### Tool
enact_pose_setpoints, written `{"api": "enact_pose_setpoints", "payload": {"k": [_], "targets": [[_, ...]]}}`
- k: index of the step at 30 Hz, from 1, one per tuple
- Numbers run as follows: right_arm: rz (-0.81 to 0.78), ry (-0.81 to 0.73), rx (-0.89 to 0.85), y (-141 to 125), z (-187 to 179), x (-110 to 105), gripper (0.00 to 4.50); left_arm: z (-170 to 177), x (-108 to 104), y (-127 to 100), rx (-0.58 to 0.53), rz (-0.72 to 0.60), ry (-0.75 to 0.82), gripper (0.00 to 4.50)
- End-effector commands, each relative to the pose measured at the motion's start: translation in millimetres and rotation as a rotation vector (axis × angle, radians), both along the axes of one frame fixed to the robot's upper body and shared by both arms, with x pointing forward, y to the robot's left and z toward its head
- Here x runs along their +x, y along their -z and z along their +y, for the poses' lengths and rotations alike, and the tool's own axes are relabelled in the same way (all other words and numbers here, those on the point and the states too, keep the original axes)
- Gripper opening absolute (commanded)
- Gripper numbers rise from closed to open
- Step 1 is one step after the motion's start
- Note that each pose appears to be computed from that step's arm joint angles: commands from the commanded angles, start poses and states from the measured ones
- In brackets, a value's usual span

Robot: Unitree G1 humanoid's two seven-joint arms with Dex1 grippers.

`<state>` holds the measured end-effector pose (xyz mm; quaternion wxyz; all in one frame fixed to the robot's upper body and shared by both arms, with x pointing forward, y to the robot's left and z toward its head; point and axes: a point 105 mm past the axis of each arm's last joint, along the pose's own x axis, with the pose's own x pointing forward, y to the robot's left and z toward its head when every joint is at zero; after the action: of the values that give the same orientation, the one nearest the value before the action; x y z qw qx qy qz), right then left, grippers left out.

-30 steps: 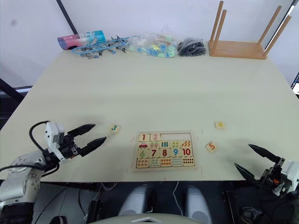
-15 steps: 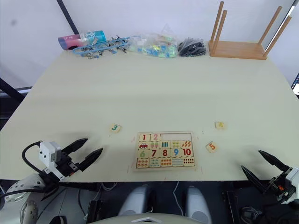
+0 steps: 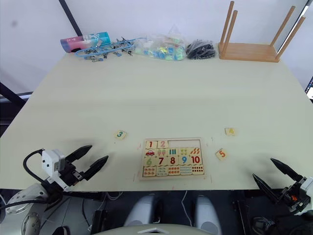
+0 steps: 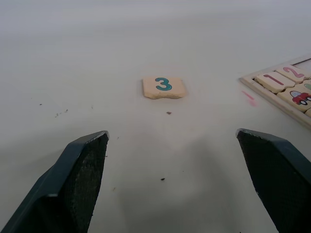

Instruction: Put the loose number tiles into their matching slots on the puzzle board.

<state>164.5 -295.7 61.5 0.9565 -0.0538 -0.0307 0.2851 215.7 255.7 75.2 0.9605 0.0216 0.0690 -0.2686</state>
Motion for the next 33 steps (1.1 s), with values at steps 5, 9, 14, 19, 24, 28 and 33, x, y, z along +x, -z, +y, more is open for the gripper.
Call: {"api": "enact_pose_setpoints", "payload": {"k": [5, 9, 14, 19, 24, 28, 33], "targets": [[-0.05, -0.003, -0.016, -15, 0, 3, 4.5, 1, 0, -5, 0.037, -0.026, 0.026, 4.47], [-0.053, -0.012, -0.018, -17, 1, 4, 4.5, 1, 2, -5, 0.042, -0.03, 0.038, 4.47], [-0.057, -0.071, -0.012, -22, 8, 3, 4.5, 3, 7, -6, 0.061, -0.037, 0.065, 4.47], [-0.047, -0.178, -0.015, -30, 17, -2, 4.5, 6, 15, -9, 0.101, -0.039, 0.16, 4.47], [-0.053, -0.27, 0.001, -39, 28, -2, 4.5, 8, 29, -13, 0.138, -0.033, 0.272, 4.47], [-0.058, -0.319, 0.002, -45, 35, -1, 4.5, 11, 43, -18, 0.184, -0.028, 0.369, 4.47], [-0.074, -0.342, -0.003, -49, 41, 2, 4.5, 18, 63, -23, 0.267, -0.014, 0.473, 4.47]]}}
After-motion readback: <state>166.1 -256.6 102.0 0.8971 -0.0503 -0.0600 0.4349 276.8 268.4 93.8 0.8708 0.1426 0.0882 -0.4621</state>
